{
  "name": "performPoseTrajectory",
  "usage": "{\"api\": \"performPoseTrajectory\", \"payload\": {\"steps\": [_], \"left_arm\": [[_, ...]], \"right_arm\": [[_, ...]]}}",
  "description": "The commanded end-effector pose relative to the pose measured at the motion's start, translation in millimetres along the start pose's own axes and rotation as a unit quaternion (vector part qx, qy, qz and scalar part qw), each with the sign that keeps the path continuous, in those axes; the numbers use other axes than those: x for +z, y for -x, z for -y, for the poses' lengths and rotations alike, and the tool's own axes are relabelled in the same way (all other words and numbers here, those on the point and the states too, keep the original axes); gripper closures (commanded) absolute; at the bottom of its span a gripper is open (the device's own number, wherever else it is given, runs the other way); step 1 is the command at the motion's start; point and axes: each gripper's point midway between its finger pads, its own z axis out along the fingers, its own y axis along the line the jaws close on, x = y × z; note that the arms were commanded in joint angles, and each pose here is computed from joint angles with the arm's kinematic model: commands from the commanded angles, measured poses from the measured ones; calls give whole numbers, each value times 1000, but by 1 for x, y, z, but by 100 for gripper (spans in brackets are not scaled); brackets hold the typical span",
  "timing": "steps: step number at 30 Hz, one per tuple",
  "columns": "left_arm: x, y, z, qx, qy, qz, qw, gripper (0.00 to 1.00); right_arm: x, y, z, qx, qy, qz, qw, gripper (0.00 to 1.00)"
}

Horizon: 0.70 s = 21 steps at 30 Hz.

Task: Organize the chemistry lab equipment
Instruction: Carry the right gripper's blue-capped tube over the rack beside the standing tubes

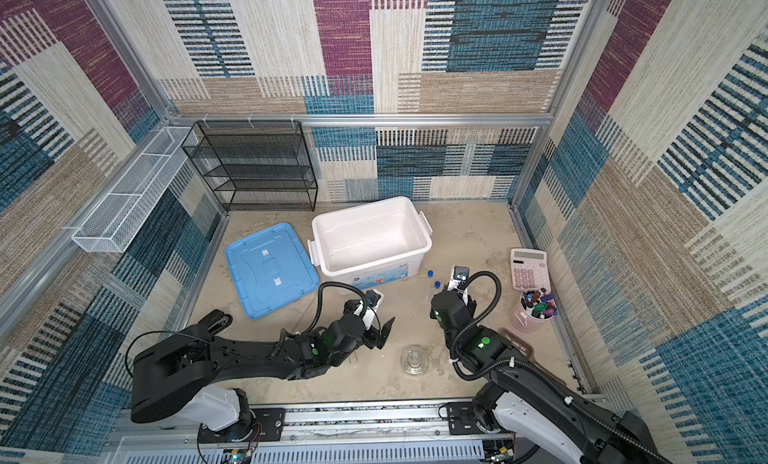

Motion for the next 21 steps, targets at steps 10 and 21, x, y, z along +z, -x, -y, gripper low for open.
{"api": "performPoseTrajectory", "payload": {"steps": [10, 21], "left_arm": [[0, 5, -2, -12, 7, 9, 1000, 7], [-2, 2, -5, -13, 12, 10, 1000, 7]], "right_arm": [[-5, -6, -12, -6, 20, -9, 1000, 91], [-2, 1, -15, -15, -2, 17, 1000, 93]]}}
